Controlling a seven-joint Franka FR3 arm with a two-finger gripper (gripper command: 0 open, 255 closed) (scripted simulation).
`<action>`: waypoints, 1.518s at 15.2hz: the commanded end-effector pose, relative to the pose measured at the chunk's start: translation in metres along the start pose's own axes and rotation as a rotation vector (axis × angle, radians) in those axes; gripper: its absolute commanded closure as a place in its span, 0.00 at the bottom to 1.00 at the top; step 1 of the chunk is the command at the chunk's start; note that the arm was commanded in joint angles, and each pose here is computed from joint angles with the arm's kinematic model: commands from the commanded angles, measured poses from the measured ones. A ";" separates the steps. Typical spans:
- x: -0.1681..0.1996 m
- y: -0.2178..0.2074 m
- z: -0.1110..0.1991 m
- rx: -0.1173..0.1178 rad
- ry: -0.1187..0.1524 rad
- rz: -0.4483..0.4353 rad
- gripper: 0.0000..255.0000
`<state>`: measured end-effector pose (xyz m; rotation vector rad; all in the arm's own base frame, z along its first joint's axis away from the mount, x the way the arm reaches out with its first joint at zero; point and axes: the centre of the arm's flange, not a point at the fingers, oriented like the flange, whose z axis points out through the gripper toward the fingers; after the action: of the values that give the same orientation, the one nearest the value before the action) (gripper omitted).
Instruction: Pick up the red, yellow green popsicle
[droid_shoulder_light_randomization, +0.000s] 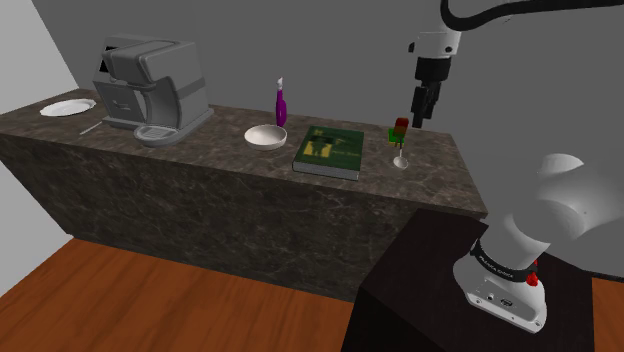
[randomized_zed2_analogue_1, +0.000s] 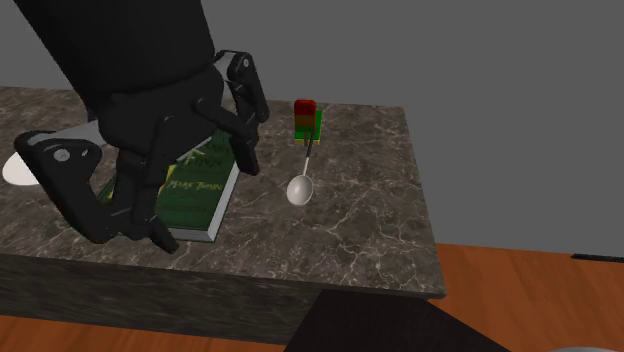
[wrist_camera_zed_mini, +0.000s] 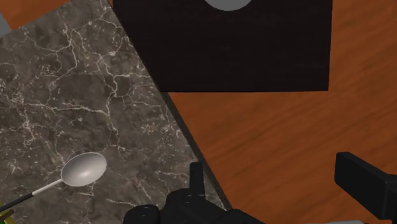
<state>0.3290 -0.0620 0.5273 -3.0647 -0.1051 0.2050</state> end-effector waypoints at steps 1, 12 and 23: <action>0.007 0.024 0.007 -0.004 0.010 -0.014 0.00; 0.052 0.152 0.044 -0.021 0.058 -0.079 0.00; 0.108 0.277 0.077 -0.037 0.107 -0.145 0.00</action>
<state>0.4358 -0.3122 0.4231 -3.0789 -0.3148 0.0393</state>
